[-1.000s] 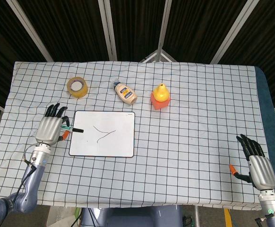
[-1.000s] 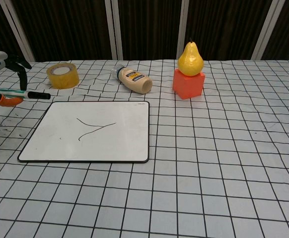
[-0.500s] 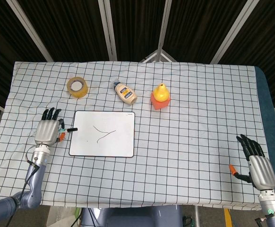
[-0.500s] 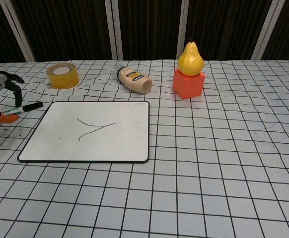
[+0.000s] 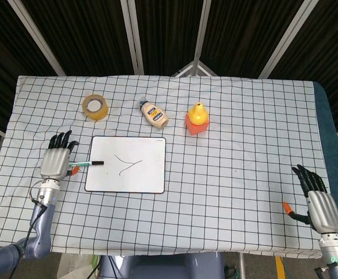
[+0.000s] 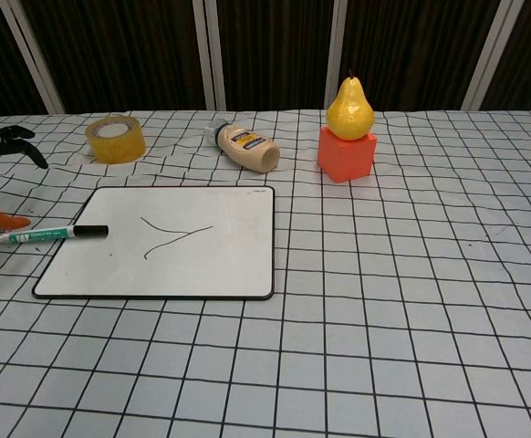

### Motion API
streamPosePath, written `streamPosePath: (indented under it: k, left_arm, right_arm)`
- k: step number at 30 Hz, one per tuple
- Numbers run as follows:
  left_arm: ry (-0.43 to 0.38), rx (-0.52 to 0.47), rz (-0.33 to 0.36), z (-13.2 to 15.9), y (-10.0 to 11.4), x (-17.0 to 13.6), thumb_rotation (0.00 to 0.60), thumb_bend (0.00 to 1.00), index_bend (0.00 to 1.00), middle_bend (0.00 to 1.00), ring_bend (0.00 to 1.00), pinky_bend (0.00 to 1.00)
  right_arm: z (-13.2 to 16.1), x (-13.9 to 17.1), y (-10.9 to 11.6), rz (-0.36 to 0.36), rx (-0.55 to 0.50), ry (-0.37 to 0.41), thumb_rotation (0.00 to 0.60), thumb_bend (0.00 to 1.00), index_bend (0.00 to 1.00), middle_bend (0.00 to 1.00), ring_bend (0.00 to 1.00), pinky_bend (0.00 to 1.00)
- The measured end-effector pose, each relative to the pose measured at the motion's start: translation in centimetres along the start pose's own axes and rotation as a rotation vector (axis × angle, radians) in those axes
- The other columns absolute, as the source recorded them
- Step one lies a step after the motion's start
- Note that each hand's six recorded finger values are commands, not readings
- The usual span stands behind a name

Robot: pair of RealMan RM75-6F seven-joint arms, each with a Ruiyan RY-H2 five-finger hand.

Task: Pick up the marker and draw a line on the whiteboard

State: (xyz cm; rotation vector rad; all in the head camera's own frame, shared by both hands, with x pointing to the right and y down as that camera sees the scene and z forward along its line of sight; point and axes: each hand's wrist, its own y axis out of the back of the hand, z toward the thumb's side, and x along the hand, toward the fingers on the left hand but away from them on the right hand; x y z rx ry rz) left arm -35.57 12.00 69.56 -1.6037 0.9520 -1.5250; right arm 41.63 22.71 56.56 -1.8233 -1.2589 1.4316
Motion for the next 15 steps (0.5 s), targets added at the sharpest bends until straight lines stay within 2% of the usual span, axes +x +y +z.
streamPosePath:
  k: [2,6,11,15]
  left_arm:
    - [-0.004,-0.023,0.021,-0.1,0.9,-0.6,0.600,0.24,0.17,0.00,0.00,0.00]
    - [-0.011,-0.028,0.071,-1.4,3.2,-2.6,0.600,0.22,0.02,0.00,0.00,0.00]
    - [0.006,0.008,0.156,-4.6,6.7,-7.0,0.600,0.19,0.00,0.00,0.00,0.00]
    - [0.014,0.013,0.216,-7.0,8.4,-11.3,0.600,0.18,0.00,0.00,0.00,0.00]
  right_arm:
    - [0.0,0.0,0.1,-0.003,0.006,0.001,0.600,0.32,0.00,0.00,0.00,0.00]
    - [-0.1,0.0,0.3,-0.017,0.033,0.008,0.600,0.32,0.00,0.00,0.00,0.00]
    - [-0.1,0.0,0.6,-0.046,0.075,0.018,0.600,0.32,0.00,0.00,0.00,0.00]
    - [-0.1,0.0,0.7,-0.059,0.087,0.018,0.600,0.33,0.00,0.00,0.00,0.00]
